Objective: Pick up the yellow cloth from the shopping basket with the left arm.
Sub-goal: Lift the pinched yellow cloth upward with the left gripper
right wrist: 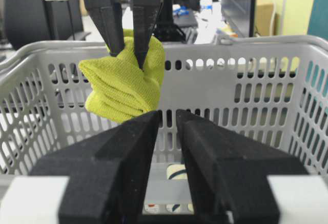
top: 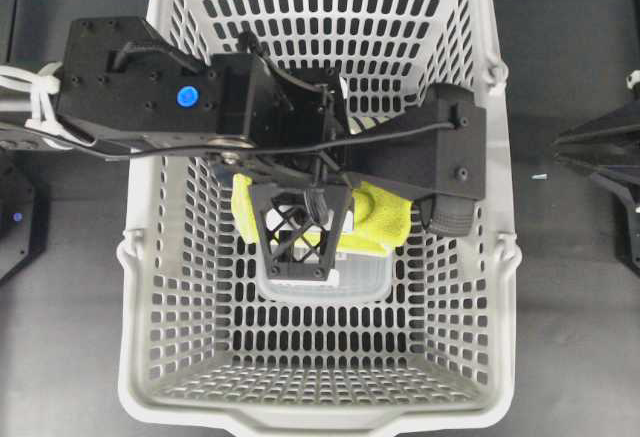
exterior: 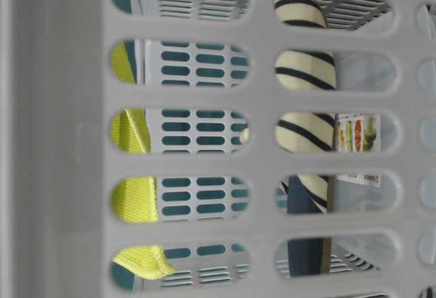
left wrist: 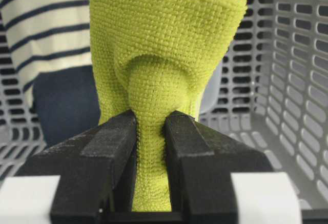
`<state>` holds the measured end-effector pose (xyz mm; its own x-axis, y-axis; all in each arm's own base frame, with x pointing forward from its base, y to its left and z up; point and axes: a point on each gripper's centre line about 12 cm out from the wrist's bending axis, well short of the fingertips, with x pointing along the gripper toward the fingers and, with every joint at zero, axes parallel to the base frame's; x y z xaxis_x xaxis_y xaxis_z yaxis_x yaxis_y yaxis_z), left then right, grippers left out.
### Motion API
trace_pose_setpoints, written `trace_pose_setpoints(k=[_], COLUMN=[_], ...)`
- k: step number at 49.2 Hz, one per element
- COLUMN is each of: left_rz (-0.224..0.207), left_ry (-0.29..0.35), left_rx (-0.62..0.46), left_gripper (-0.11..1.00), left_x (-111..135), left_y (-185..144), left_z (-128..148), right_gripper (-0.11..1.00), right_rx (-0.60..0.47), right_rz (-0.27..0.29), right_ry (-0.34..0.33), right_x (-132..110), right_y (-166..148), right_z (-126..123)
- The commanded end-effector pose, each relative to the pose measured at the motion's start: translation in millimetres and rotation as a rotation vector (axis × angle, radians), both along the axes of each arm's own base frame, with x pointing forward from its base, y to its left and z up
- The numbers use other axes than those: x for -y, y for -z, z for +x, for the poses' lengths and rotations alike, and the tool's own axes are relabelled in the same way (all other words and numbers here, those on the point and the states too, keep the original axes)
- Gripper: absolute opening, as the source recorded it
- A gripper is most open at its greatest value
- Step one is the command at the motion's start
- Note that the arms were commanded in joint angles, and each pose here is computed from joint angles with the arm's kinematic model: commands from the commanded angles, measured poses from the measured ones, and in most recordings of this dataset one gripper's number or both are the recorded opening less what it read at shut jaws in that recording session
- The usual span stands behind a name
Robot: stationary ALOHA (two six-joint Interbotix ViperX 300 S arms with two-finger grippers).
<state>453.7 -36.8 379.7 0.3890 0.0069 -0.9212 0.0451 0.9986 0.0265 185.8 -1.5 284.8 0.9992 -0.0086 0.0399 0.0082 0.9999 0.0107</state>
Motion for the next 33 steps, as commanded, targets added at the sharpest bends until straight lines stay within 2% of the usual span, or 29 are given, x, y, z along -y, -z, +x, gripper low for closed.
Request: trace_pose_setpoints(k=[1, 33], left_rz=[-0.002, -0.002], left_ry=[0.002, 0.003], left_rx=[0.048, 0.045], left_gripper=[0.13, 0.13], left_x=[0.9, 1.0], left_y=[-19.2, -17.3], left_z=[-8.8, -7.9], right_gripper=[0.21, 0.21], right_rx=[0.005, 0.008], right_rz=[-0.002, -0.002], right_ry=[0.0, 0.002], right_x=[0.0, 0.3], right_y=[-1.6, -0.4], right_z=[0.9, -1.1])
